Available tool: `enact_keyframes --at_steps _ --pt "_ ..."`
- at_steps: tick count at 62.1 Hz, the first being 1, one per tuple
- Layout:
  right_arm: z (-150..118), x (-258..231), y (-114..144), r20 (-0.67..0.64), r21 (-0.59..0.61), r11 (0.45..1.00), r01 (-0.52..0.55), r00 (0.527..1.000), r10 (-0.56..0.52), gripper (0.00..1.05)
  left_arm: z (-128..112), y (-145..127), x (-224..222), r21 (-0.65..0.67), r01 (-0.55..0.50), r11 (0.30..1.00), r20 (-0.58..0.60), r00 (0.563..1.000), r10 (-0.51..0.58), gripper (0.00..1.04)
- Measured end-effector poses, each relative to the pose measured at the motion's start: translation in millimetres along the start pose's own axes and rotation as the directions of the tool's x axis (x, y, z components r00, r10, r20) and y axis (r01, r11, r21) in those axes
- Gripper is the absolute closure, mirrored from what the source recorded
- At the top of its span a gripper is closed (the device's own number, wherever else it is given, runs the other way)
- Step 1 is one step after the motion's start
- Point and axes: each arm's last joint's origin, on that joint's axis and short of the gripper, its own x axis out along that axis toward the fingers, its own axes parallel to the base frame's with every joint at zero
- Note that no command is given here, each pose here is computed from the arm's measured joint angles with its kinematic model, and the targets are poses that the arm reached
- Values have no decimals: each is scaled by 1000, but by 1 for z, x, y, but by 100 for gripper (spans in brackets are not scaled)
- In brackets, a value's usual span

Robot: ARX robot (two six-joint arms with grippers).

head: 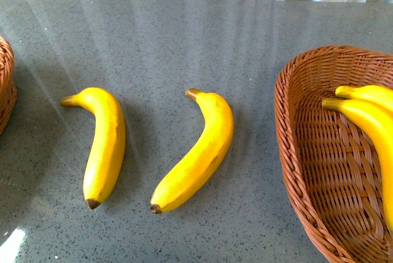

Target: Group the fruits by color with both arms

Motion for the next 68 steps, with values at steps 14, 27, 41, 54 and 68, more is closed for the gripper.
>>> enact_keyframes --at_steps 14,27,41,54,68 --pt "0 0 0 0 0 1000 0 1000 0 9 2 0 -17 10 5 1000 9 1000 -6 103" --pt "0 0 0 0 0 1000 0 1000 0 9 6 0 -27 10 5 1000 22 1000 -5 103" --pt "0 0 0 0 0 1000 0 1000 0 9 7 0 -34 10 5 1000 29 1000 -5 103" --pt "0 0 0 0 0 1000 0 1000 0 9 8 0 -41 10 5 1000 30 1000 -6 103" --pt "0 0 0 0 0 1000 0 1000 0 9 7 0 -46 10 5 1000 31 999 -6 103"
